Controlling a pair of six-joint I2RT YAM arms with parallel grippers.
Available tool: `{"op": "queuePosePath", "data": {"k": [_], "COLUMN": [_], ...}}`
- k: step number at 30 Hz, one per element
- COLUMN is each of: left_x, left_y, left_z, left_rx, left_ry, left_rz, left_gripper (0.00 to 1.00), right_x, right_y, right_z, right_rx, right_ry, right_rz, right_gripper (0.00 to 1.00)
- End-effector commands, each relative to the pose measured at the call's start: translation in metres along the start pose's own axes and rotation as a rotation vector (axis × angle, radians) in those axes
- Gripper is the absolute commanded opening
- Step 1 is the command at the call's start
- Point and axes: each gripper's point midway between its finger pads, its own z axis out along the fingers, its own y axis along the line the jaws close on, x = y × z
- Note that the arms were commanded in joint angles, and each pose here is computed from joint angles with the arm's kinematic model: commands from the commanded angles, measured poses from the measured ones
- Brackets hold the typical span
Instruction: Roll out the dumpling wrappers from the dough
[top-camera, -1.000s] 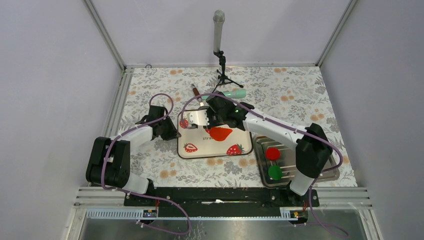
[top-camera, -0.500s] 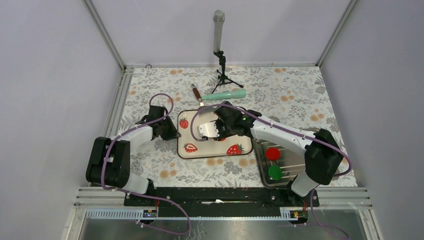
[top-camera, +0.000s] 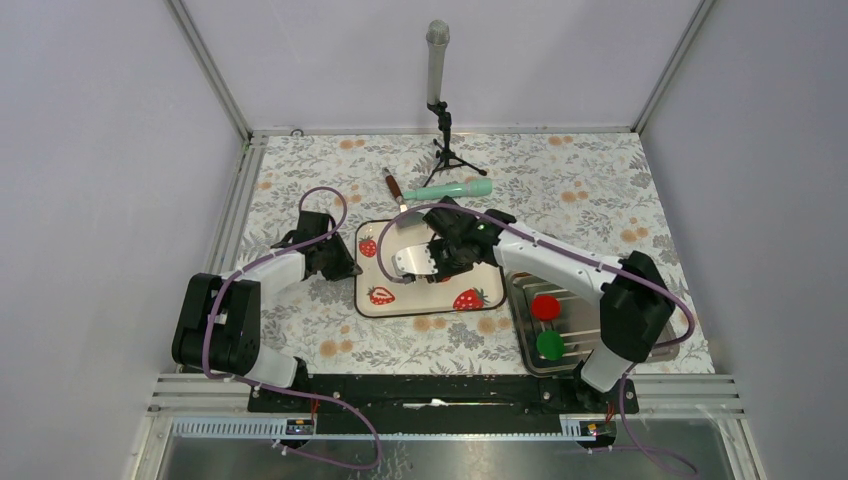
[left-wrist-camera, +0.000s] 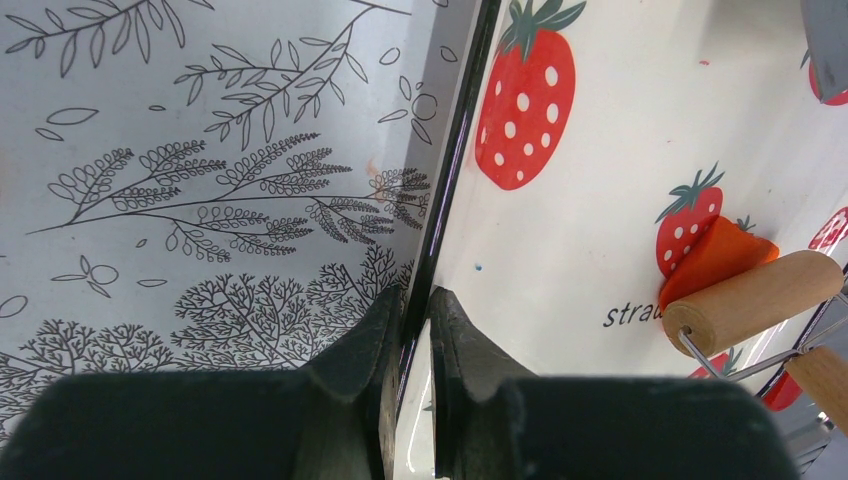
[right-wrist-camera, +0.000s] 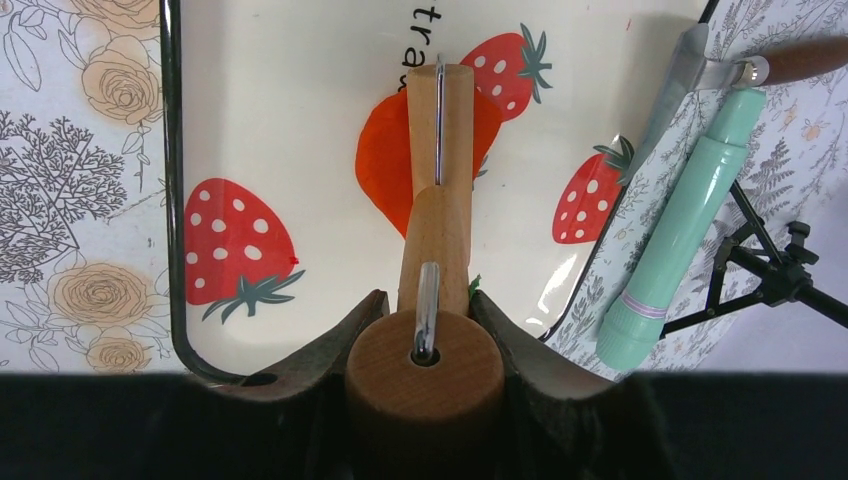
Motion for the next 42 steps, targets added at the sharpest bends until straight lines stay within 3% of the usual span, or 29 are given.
{"op": "queuePosePath", "data": {"k": [1,20,42], "left_x": [-0.016,-0.016,-0.018], "left_y": [0.006,0.008,0.011], "left_z": [0.003,0.003,0.005], "left_rx": [-0.037,-0.045,-0.064], "left_ry": [-0.055,-0.056,-0.057], "left_rz": [-0.007,-0.005,0.008], "left_gripper": [0.00,0.00,0.00], "right_x": [0.008,0.010,0.009], "right_y": [0.065,0.100,0.131], "right_z": [0.005,0.001,-0.010], "right_rx": [-0.307,-0.504,-0.604], "right_ry": [0.029,0.063,0.044], "right_rz": [0.062,0.158,0.250], "right_gripper": [0.00,0.00,0.00]}}
